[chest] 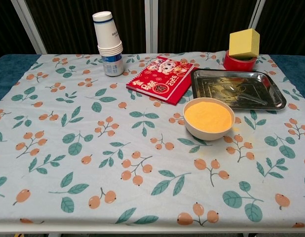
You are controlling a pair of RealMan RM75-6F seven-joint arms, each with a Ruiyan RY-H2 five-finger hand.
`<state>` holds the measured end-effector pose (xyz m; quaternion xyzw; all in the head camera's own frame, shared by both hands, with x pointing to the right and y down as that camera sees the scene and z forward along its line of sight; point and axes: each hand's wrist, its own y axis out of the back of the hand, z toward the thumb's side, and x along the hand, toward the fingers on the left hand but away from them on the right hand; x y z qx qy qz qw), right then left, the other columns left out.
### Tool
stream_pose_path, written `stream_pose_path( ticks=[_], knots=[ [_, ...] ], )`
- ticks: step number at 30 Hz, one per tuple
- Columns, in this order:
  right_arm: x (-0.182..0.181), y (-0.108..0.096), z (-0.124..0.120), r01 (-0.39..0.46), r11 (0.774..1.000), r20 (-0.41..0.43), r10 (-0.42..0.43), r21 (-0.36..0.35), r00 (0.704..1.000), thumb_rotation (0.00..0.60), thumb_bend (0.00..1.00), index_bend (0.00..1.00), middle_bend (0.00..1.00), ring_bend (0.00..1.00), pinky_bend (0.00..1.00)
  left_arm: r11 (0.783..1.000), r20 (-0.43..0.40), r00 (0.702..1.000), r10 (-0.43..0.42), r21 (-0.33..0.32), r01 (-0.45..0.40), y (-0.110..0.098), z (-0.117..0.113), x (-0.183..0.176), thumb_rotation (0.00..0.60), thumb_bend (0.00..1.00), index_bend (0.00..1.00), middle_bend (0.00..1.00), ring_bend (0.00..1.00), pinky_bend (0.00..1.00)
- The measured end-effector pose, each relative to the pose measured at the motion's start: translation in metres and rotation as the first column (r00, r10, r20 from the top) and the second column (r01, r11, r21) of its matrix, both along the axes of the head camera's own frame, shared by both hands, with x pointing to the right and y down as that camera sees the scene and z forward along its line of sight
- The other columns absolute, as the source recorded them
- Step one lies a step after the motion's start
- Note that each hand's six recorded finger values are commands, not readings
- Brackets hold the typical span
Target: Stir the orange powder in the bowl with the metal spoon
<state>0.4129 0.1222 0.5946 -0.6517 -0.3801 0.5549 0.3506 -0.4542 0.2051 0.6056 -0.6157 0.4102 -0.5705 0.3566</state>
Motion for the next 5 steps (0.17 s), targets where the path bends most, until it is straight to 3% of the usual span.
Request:
stream_pose_path(
  ticks=[5],
  knots=[
    [0.022,0.051,-0.026,-0.056,0.995,0.036,0.053,0.081,0.998,0.600,0.30,0.17,0.16,0.02,0.15,1.000,0.004,1.000,0.003,0.006,-0.003,-0.001,-0.001,0.004,0.600,0.09,0.17,0.12,0.07,0.10]
  ],
)
